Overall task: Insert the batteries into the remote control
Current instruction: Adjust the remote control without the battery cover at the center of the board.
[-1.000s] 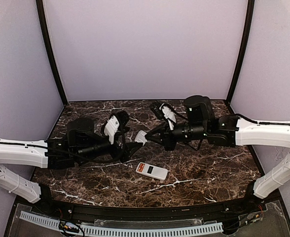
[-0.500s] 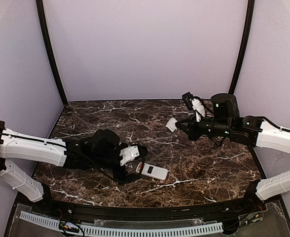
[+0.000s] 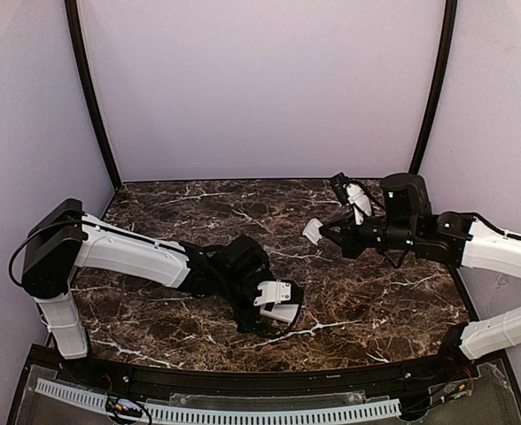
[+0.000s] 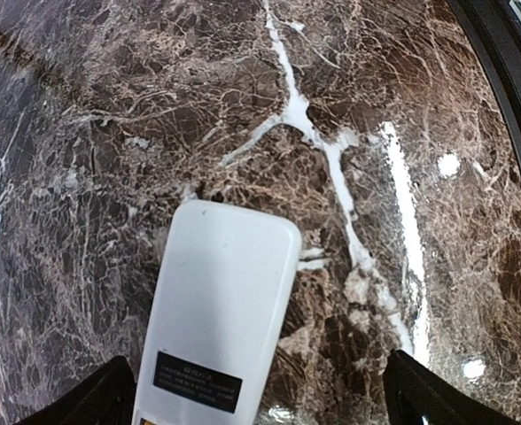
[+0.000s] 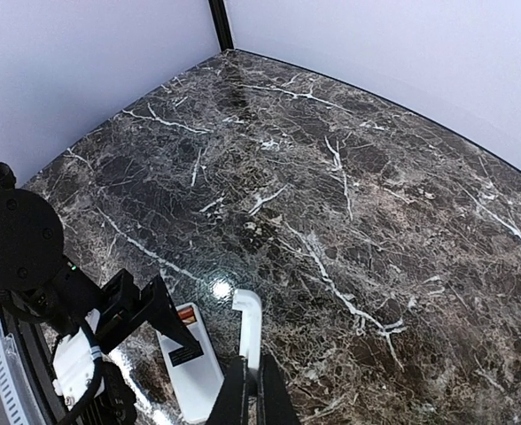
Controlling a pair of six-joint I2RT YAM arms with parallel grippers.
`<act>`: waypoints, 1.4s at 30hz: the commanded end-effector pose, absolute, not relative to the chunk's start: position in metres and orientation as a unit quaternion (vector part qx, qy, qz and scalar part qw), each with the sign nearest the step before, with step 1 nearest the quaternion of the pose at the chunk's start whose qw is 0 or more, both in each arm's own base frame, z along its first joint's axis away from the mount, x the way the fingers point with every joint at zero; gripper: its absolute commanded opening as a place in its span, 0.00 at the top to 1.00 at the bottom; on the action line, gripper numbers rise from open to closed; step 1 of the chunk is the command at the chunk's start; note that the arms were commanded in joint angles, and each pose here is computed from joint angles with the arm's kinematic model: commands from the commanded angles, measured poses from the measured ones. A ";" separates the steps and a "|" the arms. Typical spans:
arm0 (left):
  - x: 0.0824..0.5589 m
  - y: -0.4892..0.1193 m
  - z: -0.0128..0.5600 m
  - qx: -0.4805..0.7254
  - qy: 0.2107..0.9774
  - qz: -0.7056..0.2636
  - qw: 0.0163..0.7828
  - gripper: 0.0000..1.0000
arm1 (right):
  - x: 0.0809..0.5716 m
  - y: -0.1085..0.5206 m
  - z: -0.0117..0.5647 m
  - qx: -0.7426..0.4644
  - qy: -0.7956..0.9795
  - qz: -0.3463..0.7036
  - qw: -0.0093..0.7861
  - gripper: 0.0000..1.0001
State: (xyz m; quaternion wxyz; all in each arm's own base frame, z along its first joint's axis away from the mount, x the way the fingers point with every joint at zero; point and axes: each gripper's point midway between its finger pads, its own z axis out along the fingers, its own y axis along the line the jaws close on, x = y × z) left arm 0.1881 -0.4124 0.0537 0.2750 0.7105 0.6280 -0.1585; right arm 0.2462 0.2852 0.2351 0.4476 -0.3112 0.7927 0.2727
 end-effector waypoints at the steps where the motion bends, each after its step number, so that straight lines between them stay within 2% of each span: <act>1: 0.187 -0.419 0.054 0.728 0.608 -0.182 0.259 0.02 | 0.246 0.282 0.231 -0.308 0.794 0.274 0.447 1.00; 8: 0.208 -0.427 0.038 0.717 0.631 -0.171 0.241 0.04 | 0.247 0.282 0.226 -0.310 0.796 0.272 0.444 1.00; 17: 0.221 -0.423 0.031 0.689 0.663 -0.199 0.212 0.19 | 0.247 0.285 0.223 -0.312 0.796 0.276 0.440 1.00; 28: 0.239 -0.393 0.019 0.659 0.709 -0.175 0.182 0.41 | 0.246 0.290 0.222 -0.323 0.793 0.281 0.433 1.00; 32: 0.236 -0.389 0.020 0.656 0.711 -0.178 0.180 0.44 | 0.246 0.294 0.221 -0.330 0.791 0.284 0.429 1.00; 39: 0.242 -0.376 0.032 0.637 0.720 -0.184 0.203 0.45 | 0.242 0.300 0.223 -0.346 0.781 0.297 0.427 1.00; 40: 0.243 -0.375 0.034 0.637 0.719 -0.184 0.207 0.42 | 0.241 0.301 0.223 -0.350 0.779 0.300 0.426 1.00; 41: 0.243 -0.376 0.037 0.637 0.717 -0.185 0.212 0.34 | 0.240 0.303 0.223 -0.355 0.777 0.301 0.424 1.00; 42: 0.243 -0.377 0.040 0.638 0.715 -0.190 0.215 0.29 | 0.239 0.304 0.224 -0.360 0.774 0.304 0.423 1.00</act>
